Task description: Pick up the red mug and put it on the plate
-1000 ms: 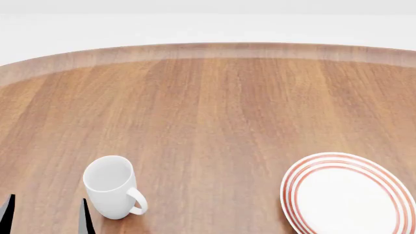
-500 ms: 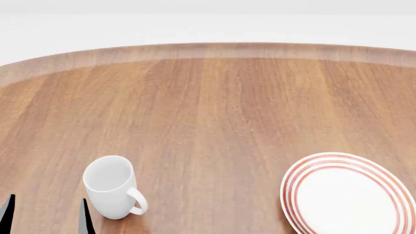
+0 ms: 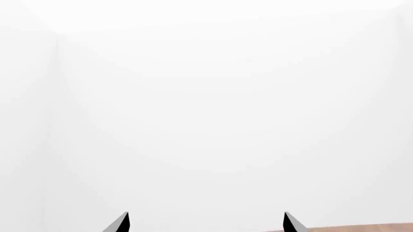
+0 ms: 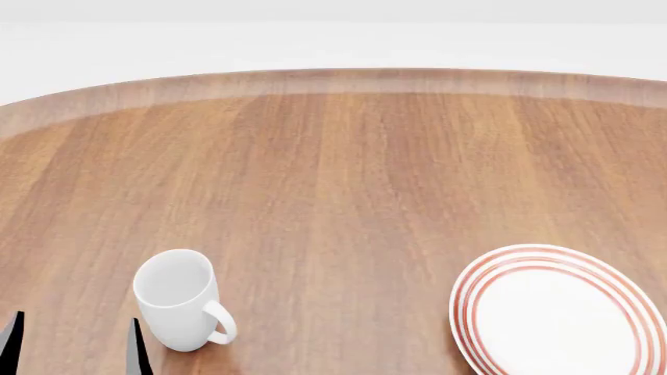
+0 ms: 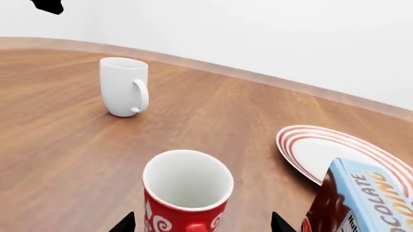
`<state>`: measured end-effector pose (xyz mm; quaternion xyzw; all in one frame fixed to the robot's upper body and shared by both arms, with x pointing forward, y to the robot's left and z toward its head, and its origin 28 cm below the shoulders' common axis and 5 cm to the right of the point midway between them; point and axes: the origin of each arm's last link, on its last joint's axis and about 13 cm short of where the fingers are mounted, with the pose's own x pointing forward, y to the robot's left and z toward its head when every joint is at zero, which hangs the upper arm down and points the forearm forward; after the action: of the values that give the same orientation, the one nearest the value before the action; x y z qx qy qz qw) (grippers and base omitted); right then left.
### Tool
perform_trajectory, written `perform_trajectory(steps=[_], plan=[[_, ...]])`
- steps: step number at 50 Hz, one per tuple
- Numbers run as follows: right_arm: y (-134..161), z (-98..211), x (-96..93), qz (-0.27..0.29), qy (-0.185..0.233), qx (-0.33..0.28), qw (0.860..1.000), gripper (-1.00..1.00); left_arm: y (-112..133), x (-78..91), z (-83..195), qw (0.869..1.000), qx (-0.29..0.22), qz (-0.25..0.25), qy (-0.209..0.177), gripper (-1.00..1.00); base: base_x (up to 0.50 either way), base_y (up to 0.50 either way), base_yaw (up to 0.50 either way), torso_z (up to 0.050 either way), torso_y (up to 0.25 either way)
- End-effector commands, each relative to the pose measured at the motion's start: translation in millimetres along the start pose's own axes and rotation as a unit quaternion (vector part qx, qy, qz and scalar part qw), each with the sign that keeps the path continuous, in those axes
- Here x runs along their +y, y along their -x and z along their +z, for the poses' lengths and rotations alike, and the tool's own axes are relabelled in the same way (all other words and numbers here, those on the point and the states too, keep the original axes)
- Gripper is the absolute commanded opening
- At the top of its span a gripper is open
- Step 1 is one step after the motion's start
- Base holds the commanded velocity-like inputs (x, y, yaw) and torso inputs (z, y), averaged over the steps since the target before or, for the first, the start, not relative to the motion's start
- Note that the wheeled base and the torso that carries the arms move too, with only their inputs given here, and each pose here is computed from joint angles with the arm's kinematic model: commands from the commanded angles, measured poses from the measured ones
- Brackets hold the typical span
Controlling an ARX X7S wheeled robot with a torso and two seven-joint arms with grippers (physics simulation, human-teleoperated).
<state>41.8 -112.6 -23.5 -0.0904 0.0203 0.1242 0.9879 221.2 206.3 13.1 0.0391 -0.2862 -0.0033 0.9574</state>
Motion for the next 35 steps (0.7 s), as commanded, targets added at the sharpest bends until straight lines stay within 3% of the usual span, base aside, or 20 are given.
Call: perform_trajectory(steps=[1,35], plan=[[0,-7,3.7,0.005,-0.013,0.005,1.0,1.0,0,0.0,0,1.0,0.0,0.0,0.0,1.0,0.0,0.0,0.0,0.0,0.0],[5,-26,8.9,0.0,-0.048,0.01,0.999,1.0,0,0.1,0,1.0,-0.001,0.0,-0.003,1.0,0.0,0.0,0.0,0.0,0.0]])
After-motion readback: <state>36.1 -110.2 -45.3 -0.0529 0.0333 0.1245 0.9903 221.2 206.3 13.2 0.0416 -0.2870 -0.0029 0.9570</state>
